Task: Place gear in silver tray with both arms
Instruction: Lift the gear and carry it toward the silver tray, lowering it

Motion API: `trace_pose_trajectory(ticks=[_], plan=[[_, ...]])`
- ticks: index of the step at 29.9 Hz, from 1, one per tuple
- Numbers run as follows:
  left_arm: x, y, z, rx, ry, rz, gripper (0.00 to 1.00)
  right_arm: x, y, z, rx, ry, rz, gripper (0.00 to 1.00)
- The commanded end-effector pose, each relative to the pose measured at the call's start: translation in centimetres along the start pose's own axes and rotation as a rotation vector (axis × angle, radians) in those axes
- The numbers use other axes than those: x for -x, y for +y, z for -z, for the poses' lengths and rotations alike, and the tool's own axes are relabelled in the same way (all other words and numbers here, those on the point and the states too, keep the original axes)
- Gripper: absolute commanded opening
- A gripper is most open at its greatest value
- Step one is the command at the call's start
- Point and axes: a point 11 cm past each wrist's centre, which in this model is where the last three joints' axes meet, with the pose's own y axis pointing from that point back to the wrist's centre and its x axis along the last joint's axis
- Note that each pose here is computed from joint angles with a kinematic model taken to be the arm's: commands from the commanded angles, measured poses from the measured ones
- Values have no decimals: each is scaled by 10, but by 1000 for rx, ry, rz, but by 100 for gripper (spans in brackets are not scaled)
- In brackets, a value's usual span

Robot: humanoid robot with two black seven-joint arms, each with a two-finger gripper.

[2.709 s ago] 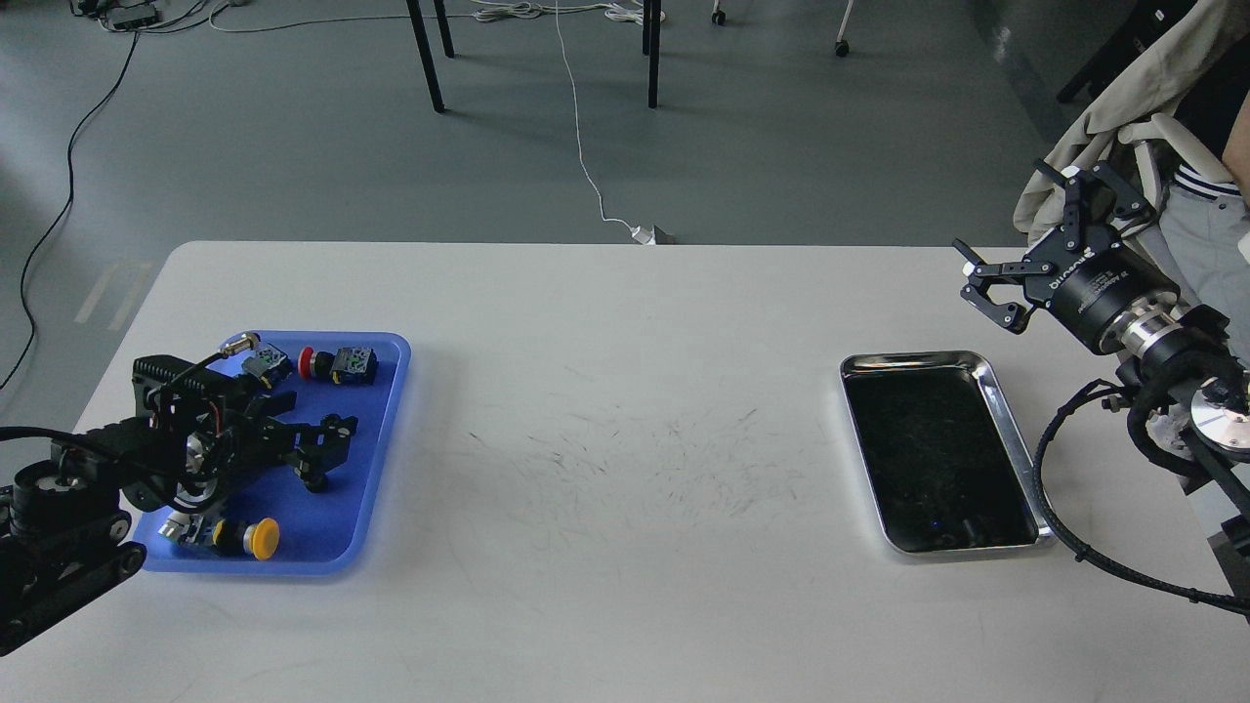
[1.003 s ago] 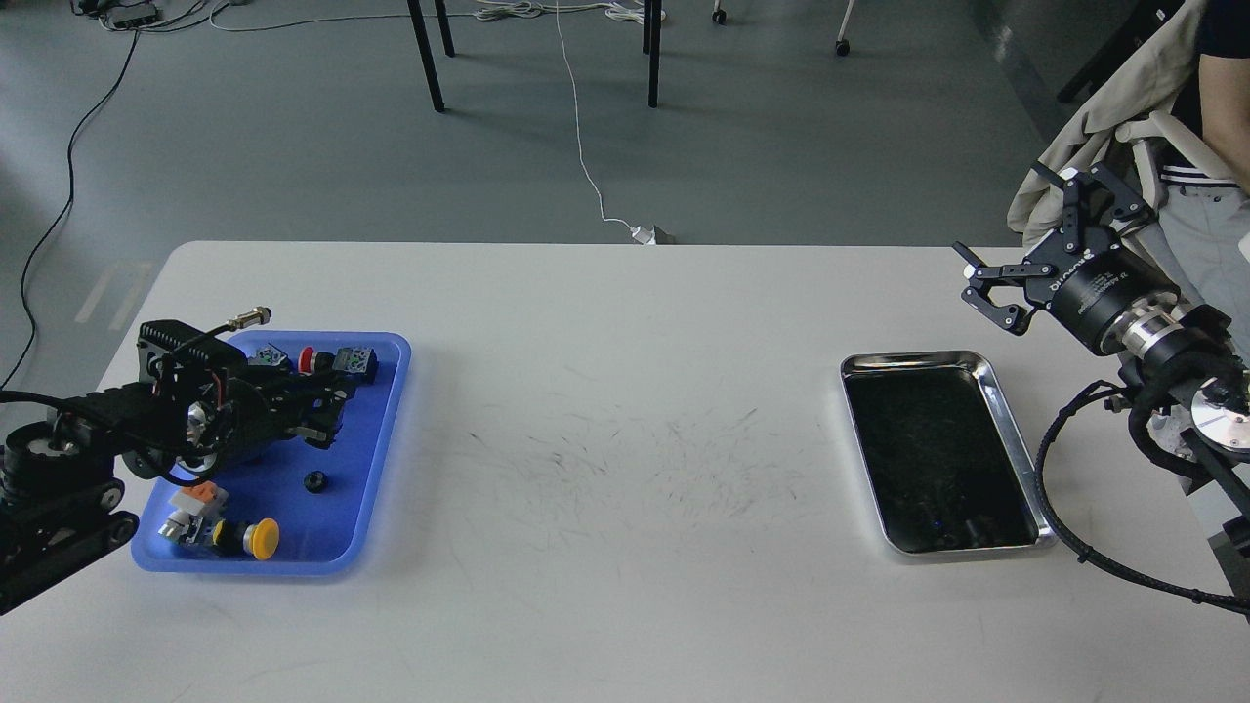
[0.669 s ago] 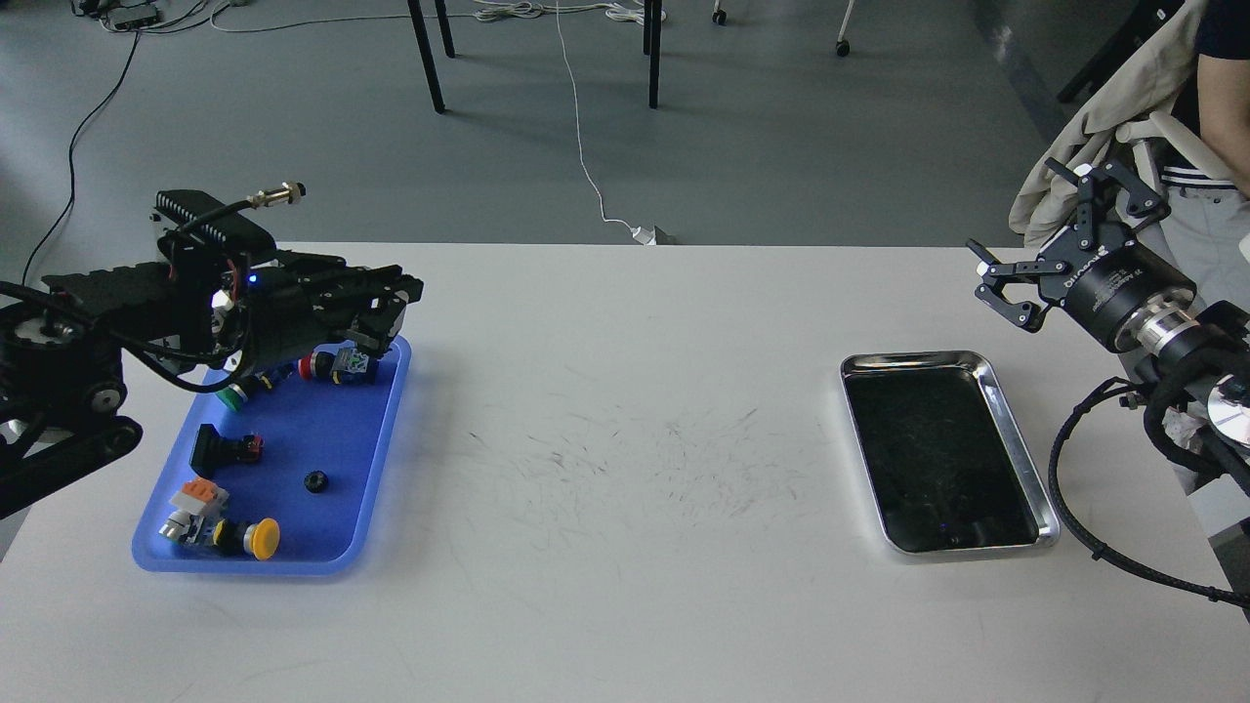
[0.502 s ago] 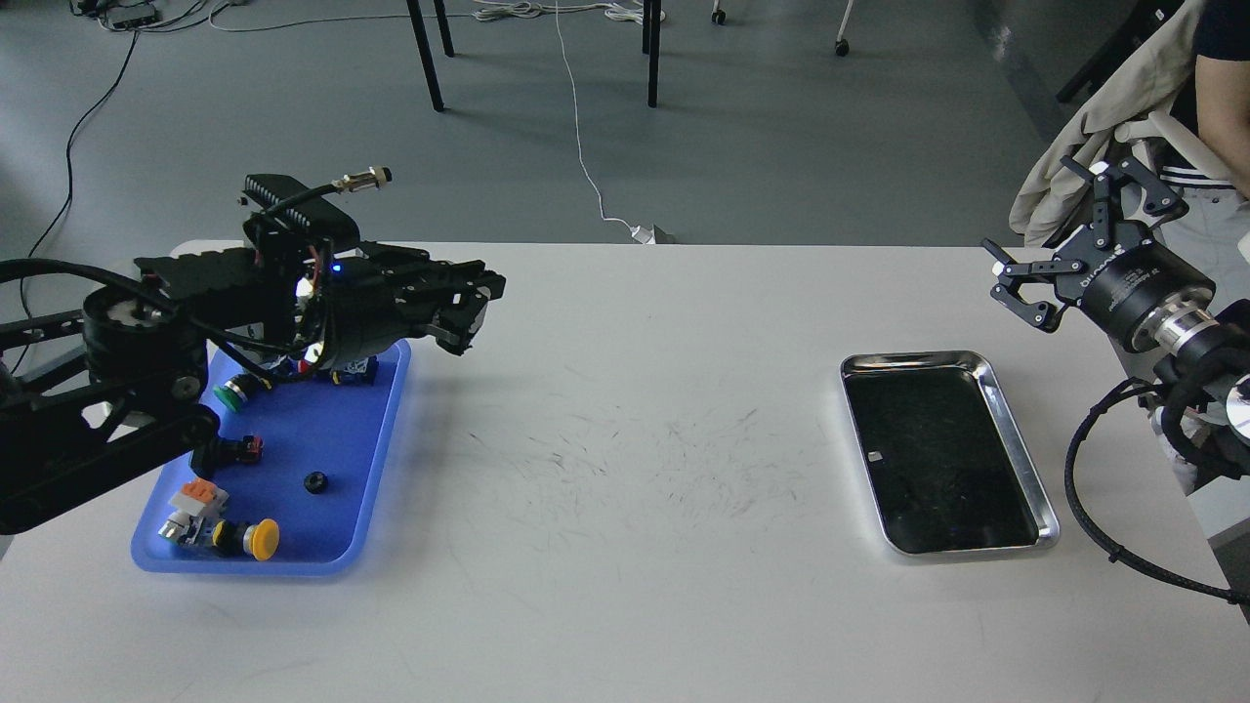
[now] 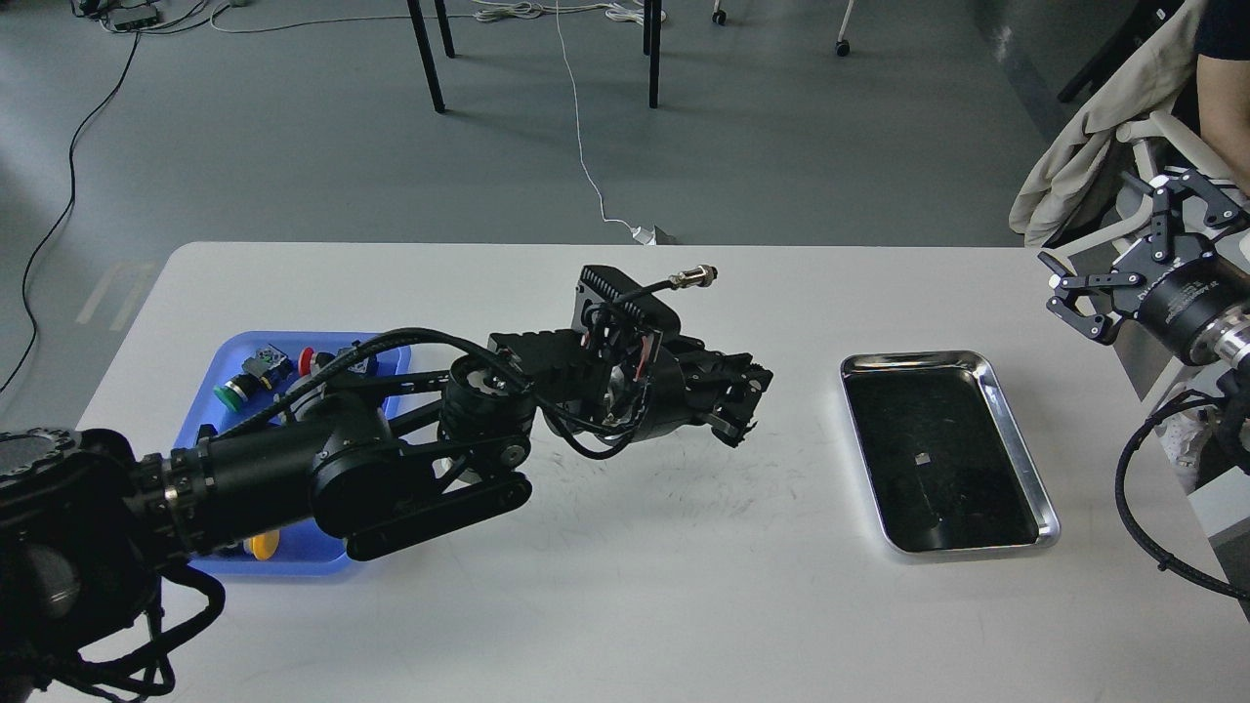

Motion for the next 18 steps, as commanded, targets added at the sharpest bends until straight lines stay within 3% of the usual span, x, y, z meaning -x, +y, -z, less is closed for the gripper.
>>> trace_pose_trajectory(ticks=[1, 10, 18], plan=[[11, -24, -25, 37, 44, 9, 10, 0, 0, 0, 0, 0, 1, 99], [58, -27, 21, -94, 148, 66, 10, 0, 0, 2, -4, 1, -1, 99], [85, -27, 12, -72, 165, 104, 11, 0, 0, 2, -4, 1, 2, 99]])
